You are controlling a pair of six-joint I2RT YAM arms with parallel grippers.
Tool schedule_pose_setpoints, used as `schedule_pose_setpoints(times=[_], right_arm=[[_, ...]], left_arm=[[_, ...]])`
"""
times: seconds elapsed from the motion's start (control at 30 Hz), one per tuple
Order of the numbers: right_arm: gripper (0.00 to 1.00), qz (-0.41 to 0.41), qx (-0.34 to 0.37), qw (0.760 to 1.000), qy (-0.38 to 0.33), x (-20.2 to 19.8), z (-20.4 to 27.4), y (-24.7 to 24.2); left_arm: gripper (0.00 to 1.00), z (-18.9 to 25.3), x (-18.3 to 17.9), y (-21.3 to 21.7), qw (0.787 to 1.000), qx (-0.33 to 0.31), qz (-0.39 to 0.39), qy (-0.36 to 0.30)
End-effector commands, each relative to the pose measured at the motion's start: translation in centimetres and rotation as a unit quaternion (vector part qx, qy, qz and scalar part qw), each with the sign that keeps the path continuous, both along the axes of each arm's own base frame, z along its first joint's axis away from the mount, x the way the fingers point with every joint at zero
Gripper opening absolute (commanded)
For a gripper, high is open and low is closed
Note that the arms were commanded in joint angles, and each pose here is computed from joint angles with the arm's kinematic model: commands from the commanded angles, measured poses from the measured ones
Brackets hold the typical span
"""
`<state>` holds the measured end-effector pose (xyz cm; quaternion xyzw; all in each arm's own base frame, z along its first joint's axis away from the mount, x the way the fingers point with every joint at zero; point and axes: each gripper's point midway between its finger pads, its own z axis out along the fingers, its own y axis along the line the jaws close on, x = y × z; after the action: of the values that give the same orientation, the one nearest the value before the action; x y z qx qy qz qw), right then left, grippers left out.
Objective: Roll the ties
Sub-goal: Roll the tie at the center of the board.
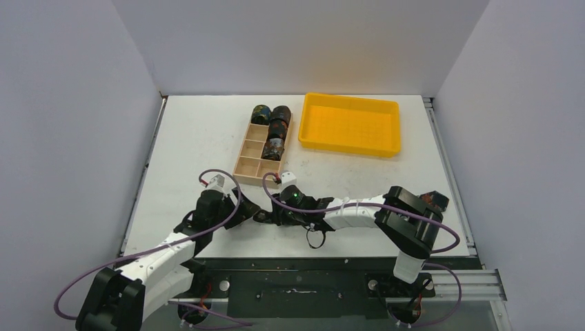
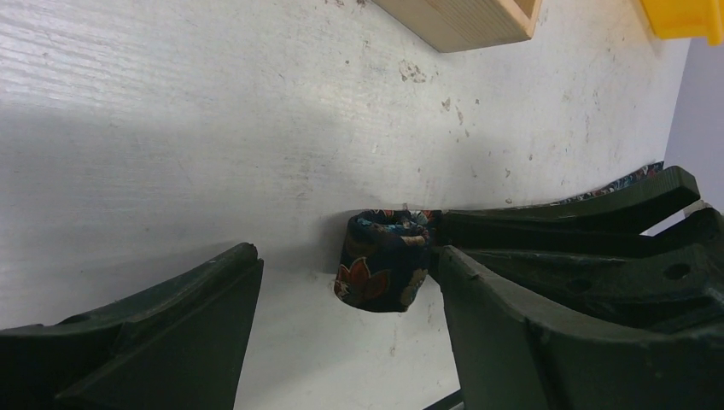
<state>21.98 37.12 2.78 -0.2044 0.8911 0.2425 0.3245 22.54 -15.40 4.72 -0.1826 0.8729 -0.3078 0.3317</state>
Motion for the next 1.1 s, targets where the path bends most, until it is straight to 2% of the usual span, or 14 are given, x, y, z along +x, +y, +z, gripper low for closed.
schedule_pose_setpoints(times=[0.0, 0.33, 0.53, 0.7, 0.93, 1.0, 1.07], right_arm=[[0.34, 0.0, 0.017, 1.0, -0.015, 0.7, 0.6, -0.2], [0.33, 0.009, 0.028, 0.999, -0.013, 0.8, 0.5, -0.7], [0.32, 0.015, 0.038, 0.999, -0.005, 0.8, 0.4, -0.9], [0.31, 0.018, 0.04, 0.999, -0.005, 0.8, 0.3, -1.1], [0.3, 0.022, 0.043, 0.999, -0.005, 0.6, 0.5, -1.1], [0.3, 0.022, 0.047, 0.999, -0.006, 0.6, 0.8, -1.0], [0.31, 0.022, 0.052, 0.998, -0.007, 0.7, 1.3, -0.8]], left_arm=[[0.72, 1.1, 0.8, -1.4, 0.999, -0.037, -0.024, -0.024], [0.65, 0.9, 0.9, -3.0, 0.994, -0.09, -0.053, -0.019], [0.55, 0.9, 0.5, -3.5, 0.992, -0.105, -0.07, -0.03], [0.4, 0.8, 0.5, -3.8, 0.99, -0.111, -0.077, -0.032], [0.11, 0.9, 0.6, -4.0, 0.989, -0.114, -0.082, -0.034], [0.0, 0.8, 0.6, -4.0, 0.989, -0.115, -0.082, -0.033], [0.0, 0.8, 0.6, -4.0, 0.99, -0.114, -0.081, -0.033]])
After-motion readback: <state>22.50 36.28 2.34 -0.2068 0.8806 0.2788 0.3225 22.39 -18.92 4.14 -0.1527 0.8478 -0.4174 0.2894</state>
